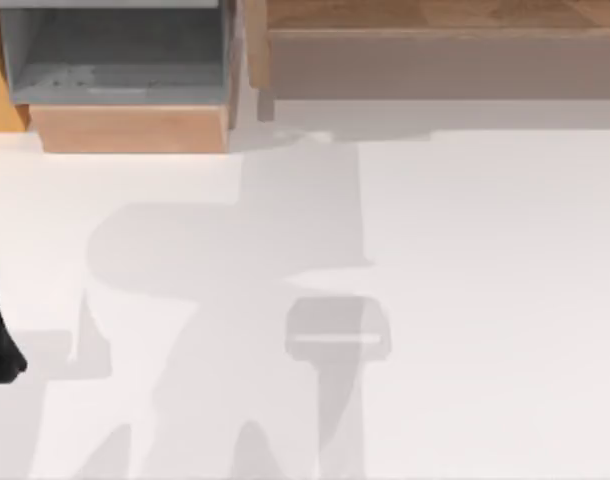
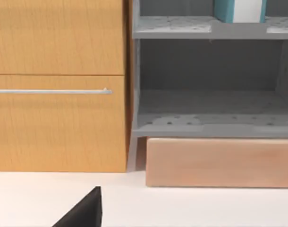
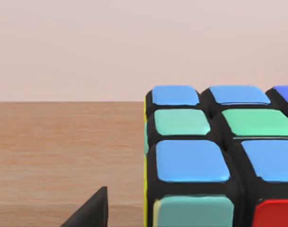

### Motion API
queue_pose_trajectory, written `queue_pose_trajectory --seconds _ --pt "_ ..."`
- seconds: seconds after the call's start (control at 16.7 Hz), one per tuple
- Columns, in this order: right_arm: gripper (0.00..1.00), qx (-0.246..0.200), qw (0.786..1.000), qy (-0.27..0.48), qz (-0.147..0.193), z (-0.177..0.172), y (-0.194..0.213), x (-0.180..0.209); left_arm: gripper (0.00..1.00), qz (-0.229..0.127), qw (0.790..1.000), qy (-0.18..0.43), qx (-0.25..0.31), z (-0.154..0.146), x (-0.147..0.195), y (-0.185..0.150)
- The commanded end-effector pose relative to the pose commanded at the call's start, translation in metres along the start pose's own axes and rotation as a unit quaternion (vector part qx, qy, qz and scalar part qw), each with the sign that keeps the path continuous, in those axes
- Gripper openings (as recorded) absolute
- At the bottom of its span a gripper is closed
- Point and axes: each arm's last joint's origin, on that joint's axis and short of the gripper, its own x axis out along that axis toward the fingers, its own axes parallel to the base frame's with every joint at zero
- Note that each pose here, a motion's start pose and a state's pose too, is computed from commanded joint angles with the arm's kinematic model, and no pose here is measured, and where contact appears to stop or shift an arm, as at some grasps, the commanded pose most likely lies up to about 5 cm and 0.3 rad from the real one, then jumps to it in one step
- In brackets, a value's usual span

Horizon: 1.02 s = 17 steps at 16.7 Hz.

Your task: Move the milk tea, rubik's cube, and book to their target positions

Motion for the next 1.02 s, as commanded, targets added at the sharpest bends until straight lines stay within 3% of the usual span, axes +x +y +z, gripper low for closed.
queue_pose_trajectory --seconds 1.02 --pt "1.00 0.001 1.000 -0.005 0.002 0.005 0.004 -0.036 1.00 0.000 1.000 0.000 0.000 0.000 0.000 0.000"
